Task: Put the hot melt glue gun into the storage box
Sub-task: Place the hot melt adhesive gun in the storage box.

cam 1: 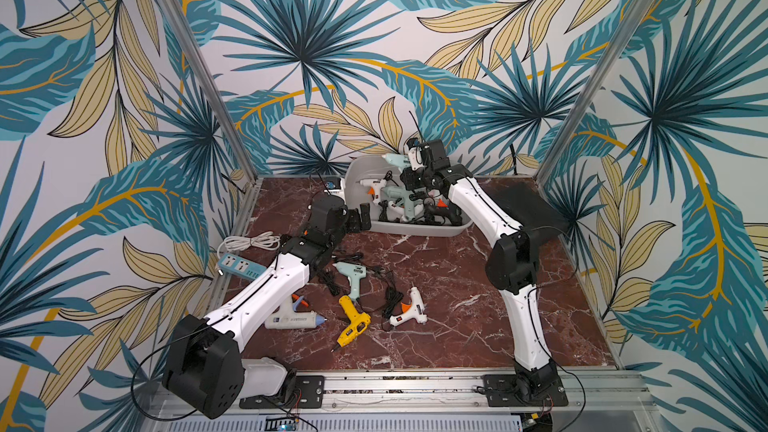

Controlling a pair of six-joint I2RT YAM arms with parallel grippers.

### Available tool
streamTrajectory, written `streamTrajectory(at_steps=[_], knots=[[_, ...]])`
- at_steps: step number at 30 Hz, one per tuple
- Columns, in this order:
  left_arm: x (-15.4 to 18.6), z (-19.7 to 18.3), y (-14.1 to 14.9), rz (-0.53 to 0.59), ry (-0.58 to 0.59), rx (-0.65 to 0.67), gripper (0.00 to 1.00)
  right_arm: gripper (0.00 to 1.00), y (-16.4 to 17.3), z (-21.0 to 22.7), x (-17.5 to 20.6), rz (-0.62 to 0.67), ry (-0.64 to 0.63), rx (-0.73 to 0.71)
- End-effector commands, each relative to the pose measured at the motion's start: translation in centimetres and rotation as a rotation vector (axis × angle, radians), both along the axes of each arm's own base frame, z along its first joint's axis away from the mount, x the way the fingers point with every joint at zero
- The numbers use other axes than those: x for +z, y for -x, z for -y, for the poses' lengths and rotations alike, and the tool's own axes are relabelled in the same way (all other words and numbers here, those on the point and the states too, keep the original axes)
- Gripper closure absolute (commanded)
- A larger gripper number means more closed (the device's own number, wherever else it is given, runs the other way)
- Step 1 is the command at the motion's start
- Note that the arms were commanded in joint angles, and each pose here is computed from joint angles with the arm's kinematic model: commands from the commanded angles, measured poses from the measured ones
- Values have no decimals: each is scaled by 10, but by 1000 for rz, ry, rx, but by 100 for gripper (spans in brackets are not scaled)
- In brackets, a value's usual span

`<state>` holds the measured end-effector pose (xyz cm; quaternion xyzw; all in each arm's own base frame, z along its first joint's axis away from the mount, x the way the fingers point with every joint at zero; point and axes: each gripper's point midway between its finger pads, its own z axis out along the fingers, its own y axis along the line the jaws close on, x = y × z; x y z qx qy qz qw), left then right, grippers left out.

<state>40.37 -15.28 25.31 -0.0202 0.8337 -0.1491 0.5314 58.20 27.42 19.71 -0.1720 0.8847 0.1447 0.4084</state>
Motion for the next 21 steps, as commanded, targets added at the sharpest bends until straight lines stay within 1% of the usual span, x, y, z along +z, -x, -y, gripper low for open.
streamTrajectory(at_steps=[1, 12, 21], knots=[[2, -10, 3, 1, -2, 27, 0, 100, 13, -21, -7, -22, 7, 119], [0, -18, 3, -2, -11, 53, 0, 100, 33, -41, -75, -152, 122, 220], [1, -18, 8, -4, -17, 42, 0, 100, 32, -40, -108, -175, 234, 189]])
